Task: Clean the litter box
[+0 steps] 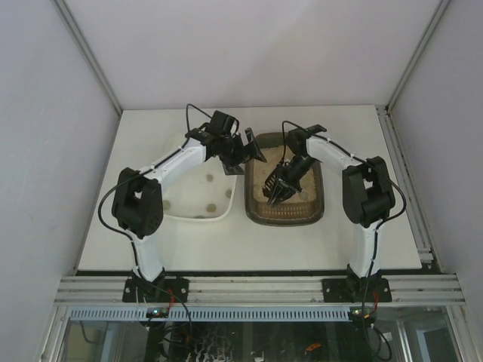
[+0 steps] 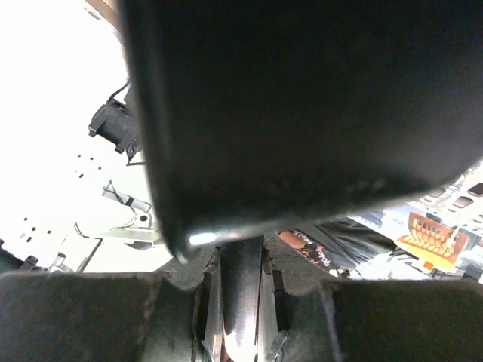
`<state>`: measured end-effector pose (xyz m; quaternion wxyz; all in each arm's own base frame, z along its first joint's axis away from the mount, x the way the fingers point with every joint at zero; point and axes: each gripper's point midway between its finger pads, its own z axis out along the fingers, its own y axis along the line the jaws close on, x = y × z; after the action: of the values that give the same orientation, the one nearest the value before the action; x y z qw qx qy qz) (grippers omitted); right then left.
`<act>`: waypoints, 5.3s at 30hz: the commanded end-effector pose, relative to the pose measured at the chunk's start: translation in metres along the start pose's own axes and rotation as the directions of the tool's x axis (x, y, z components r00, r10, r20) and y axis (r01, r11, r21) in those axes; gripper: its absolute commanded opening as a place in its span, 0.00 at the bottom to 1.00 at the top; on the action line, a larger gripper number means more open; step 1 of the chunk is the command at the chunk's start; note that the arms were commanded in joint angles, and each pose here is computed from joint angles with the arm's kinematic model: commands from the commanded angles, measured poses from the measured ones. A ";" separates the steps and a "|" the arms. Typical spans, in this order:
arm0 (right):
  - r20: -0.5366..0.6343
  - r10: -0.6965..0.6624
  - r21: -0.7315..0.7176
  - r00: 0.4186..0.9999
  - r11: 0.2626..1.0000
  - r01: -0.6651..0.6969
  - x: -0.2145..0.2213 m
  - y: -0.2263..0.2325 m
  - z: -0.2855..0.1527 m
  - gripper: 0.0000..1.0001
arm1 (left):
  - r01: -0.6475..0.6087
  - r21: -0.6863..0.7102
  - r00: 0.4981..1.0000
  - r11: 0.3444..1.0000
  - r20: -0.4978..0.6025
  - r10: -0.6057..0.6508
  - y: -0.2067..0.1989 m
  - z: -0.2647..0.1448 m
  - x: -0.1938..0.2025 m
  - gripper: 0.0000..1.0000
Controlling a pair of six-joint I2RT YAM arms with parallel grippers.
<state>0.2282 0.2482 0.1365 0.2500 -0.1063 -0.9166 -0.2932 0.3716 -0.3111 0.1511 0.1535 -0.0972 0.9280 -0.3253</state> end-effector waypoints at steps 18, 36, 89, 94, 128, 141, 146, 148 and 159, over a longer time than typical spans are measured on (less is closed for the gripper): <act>-0.092 -0.063 -0.196 0.994 0.980 0.044 -0.006 0.041 0.018 0.00 | 0.148 0.071 0.989 0.986 0.002 -0.148 0.021 0.018 -0.021 0.99; 0.256 -0.207 -0.339 0.944 0.895 0.288 -0.040 0.020 0.002 0.00 | 0.109 0.030 0.993 0.994 0.037 -0.110 0.038 0.014 -0.038 0.98; 0.692 -0.197 -0.621 0.694 0.327 0.712 0.039 0.047 -0.010 0.00 | -0.365 -0.567 0.831 0.739 0.160 0.533 0.211 -0.205 -0.036 0.98; 0.694 -0.122 -0.631 0.710 0.373 0.680 0.020 0.030 -0.020 0.00 | -0.397 -0.480 0.850 0.782 0.129 0.510 0.209 -0.187 -0.021 0.96; 0.603 -0.184 -0.599 0.776 0.539 0.593 0.015 0.011 0.026 0.00 | -0.527 -0.232 0.845 0.818 -0.041 0.533 0.200 -0.150 0.017 0.95; 0.637 -0.239 -0.541 0.733 0.538 0.646 0.026 0.026 0.021 0.00 | -0.434 -0.284 0.877 0.855 0.084 0.474 0.207 -0.182 -0.012 0.92; 0.673 -0.085 -0.602 0.735 0.513 0.611 0.008 0.008 -0.013 0.00 | -0.368 -0.259 0.917 0.893 0.059 0.395 0.226 -0.177 -0.007 0.90; 0.658 -0.119 -0.593 0.743 0.526 0.609 0.010 0.010 -0.005 0.00 | -0.359 -0.275 0.921 0.892 0.050 0.386 0.231 -0.176 -0.008 0.88; 0.625 -0.252 -0.556 0.738 0.520 0.648 0.024 0.051 0.010 0.00 | -0.302 -0.423 0.916 0.854 0.119 0.382 0.251 -0.191 -0.026 0.88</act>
<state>0.2156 0.2715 0.1408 -0.1235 -0.0749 -0.7445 -0.6518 0.2983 -0.0174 0.1282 0.2406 0.0307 0.9620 -0.1251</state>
